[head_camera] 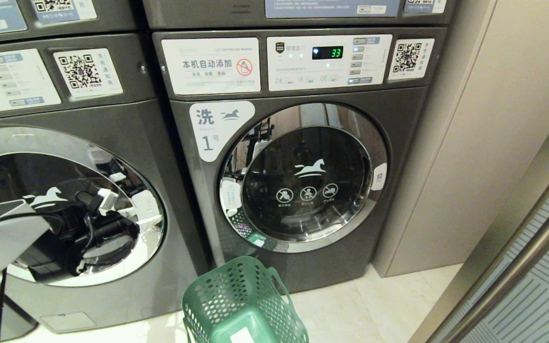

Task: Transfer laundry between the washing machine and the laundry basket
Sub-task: Open the lid of the washing machine

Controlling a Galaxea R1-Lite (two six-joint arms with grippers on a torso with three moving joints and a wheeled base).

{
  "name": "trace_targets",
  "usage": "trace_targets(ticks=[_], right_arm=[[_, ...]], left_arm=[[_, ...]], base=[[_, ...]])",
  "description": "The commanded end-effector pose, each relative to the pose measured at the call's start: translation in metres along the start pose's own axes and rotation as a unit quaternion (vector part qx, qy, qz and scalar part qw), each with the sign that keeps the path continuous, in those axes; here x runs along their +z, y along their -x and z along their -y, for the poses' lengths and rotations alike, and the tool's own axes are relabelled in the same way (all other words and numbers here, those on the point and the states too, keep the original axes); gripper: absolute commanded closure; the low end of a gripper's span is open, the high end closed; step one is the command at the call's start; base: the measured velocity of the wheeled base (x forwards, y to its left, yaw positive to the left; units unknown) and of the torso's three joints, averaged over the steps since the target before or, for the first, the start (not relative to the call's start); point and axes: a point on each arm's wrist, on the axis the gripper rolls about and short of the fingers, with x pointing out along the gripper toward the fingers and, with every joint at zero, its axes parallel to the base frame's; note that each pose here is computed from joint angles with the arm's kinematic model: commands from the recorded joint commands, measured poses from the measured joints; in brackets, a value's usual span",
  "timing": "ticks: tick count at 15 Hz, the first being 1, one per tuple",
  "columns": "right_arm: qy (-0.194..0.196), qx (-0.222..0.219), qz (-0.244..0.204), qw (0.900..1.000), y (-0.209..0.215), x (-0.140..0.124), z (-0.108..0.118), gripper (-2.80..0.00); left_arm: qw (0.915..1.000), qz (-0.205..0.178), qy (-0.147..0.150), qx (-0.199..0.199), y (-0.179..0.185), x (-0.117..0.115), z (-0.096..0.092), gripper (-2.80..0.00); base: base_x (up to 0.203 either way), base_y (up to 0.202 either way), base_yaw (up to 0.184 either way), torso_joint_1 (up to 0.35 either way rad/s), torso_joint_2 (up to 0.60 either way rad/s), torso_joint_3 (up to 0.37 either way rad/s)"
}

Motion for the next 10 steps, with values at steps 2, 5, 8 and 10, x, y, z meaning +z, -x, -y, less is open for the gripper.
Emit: trace_targets(ticks=[2,5,8,10], right_arm=[[0.001,0.0,-0.001,1.0,0.0,0.0,0.0,0.0],[0.001,0.0,-0.001,1.0,0.0,0.0,0.0,0.0],[0.001,0.0,-0.001,1.0,0.0,0.0,0.0,0.0],[0.001,0.0,-0.001,1.0,0.0,0.0,0.0,0.0]], left_arm=[[1.0,0.004,-0.002,-0.007,0.0,0.002,0.0,-2.8],[0.9997,0.006,-0.003,-0.022,-0.004,0.004,0.006,-2.8],[0.9995,0.012,-0.004,-0.028,-0.004,0.002,0.017,-2.8],[0.9993,0.02,0.002,-0.031,-0.001,0.002,0.025,-2.8]], base=[[0.0,0.0,0.0,0.0,0.0,0.0],[0.0,0.0,0.0,0.0,0.0,0.0],[0.0,0.0,0.0,0.0,0.0,0.0],[0.0,0.0,0.0,0.0,0.0,0.0]])
